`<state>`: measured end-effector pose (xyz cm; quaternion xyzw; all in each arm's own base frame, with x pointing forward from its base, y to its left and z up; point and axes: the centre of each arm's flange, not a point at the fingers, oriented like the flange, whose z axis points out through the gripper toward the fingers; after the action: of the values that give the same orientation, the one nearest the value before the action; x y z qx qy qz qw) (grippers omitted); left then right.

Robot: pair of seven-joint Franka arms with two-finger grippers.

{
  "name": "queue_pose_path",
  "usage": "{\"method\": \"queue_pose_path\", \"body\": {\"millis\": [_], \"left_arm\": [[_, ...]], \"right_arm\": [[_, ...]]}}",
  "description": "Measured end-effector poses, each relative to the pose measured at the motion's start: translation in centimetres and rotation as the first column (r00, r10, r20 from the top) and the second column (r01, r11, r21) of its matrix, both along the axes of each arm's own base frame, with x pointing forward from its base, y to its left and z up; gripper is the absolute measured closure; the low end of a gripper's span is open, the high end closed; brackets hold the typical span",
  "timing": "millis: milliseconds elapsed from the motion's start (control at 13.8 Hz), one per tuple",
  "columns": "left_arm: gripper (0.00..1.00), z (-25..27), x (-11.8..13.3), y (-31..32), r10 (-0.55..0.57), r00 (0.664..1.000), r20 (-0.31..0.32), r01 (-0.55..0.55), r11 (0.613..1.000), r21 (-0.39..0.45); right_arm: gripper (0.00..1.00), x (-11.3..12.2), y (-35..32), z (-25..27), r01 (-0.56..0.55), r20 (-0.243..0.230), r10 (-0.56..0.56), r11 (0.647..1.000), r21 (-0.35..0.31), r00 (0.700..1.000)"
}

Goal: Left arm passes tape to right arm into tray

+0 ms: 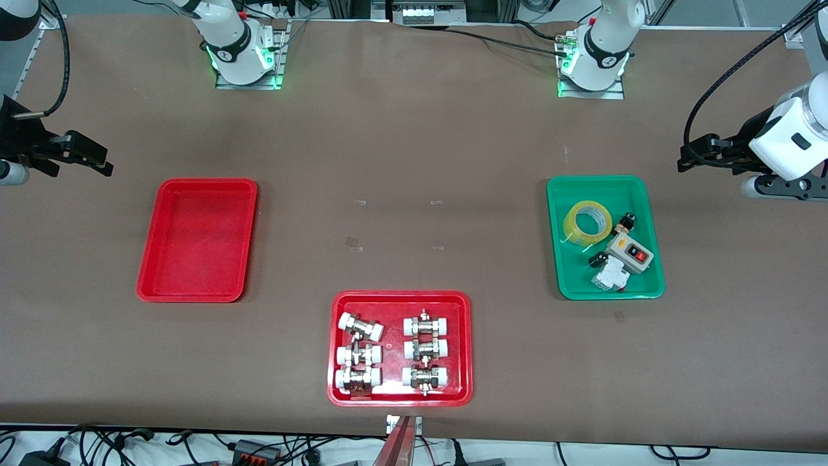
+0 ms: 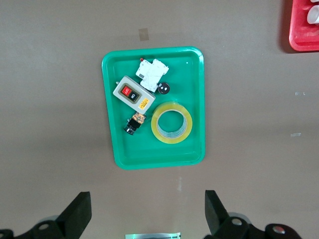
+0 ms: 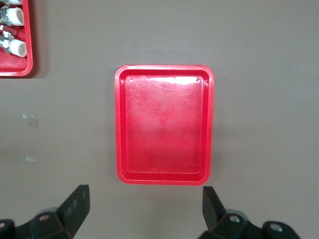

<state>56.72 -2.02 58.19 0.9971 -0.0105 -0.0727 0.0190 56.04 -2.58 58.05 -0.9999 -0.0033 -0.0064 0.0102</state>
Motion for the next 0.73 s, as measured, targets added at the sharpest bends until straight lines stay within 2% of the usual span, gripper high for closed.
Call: {"method": "queue_pose_path", "body": {"millis": [725], "left_arm": [[0.00, -0.01, -0.02, 0.02, 0.010, 1.000, -0.002, -0.010, 1.000, 0.002]], "right_arm": [[0.00, 0.01, 0.31, 0.00, -0.006, 0.000, 0.006, 1.000, 0.000, 1.000]]}}
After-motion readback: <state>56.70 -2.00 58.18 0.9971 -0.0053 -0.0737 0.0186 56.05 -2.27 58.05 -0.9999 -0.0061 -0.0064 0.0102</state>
